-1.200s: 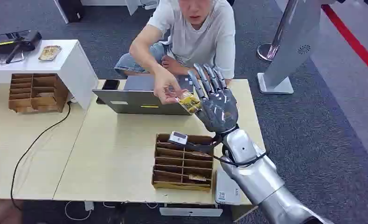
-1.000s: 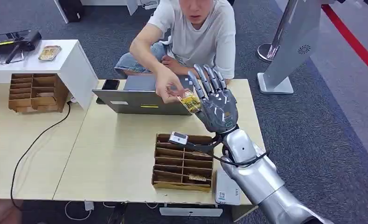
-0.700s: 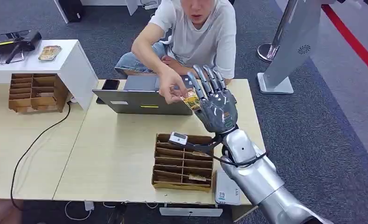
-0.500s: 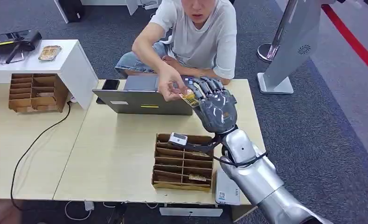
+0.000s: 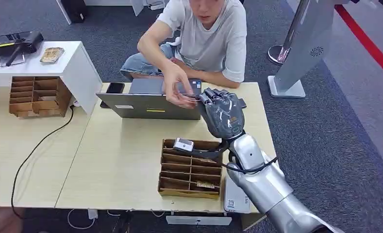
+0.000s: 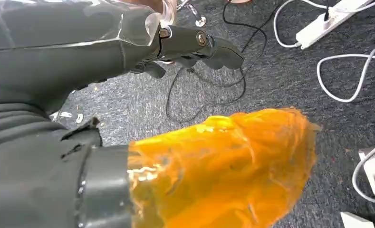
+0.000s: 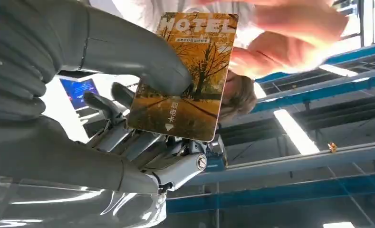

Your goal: Pass the card to the sensor for recognition and then transmit it.

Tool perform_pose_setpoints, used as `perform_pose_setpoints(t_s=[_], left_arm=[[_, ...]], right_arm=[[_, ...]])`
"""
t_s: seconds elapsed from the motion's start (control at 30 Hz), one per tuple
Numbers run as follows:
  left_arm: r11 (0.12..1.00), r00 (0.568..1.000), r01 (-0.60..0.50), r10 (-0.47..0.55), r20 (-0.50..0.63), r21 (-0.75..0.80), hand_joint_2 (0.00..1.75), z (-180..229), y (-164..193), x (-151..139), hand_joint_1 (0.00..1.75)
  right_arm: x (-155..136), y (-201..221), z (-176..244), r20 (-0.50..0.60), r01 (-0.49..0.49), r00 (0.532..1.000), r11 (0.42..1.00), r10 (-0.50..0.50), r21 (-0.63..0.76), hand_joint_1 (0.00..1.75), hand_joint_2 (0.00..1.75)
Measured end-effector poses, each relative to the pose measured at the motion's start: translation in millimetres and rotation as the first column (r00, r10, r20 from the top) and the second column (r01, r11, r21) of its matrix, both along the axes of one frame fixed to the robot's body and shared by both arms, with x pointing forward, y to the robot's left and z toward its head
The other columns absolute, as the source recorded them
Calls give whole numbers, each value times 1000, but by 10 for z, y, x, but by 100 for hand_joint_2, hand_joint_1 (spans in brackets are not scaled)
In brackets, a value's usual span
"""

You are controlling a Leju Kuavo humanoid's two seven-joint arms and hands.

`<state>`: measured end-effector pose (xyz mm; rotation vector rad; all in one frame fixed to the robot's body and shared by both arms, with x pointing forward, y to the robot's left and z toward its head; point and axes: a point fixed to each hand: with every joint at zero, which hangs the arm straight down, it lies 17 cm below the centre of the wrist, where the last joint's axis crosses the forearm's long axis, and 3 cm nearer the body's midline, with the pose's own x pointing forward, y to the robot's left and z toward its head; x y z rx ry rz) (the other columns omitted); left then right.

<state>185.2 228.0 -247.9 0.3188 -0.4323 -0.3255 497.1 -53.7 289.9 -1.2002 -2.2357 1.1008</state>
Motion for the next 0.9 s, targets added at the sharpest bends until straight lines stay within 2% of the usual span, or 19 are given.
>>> perform_pose_setpoints(t_s=[0.3,0.43,0.63,0.73,0.9], left_arm=[[1000,1000,-2,2,-1,2,0,-4,10,-10,0],[1000,1000,-17,17,-2,1,0,-10,33,-30,0],[1000,1000,-19,19,-2,1,0,-11,36,-32,0],[997,997,-72,72,-3,-3,0,-47,123,-156,0],[996,996,-92,92,-5,-3,0,-61,157,-209,0]], right_arm=[[-41,31,25,-37,-56,998,996,58,72,175,175],[-123,79,28,-83,-119,988,981,133,150,175,175],[-135,82,31,-86,-125,986,979,139,159,175,175],[-502,91,68,-154,-262,927,883,342,389,175,175],[-695,62,119,-148,-322,890,824,431,466,175,175]])
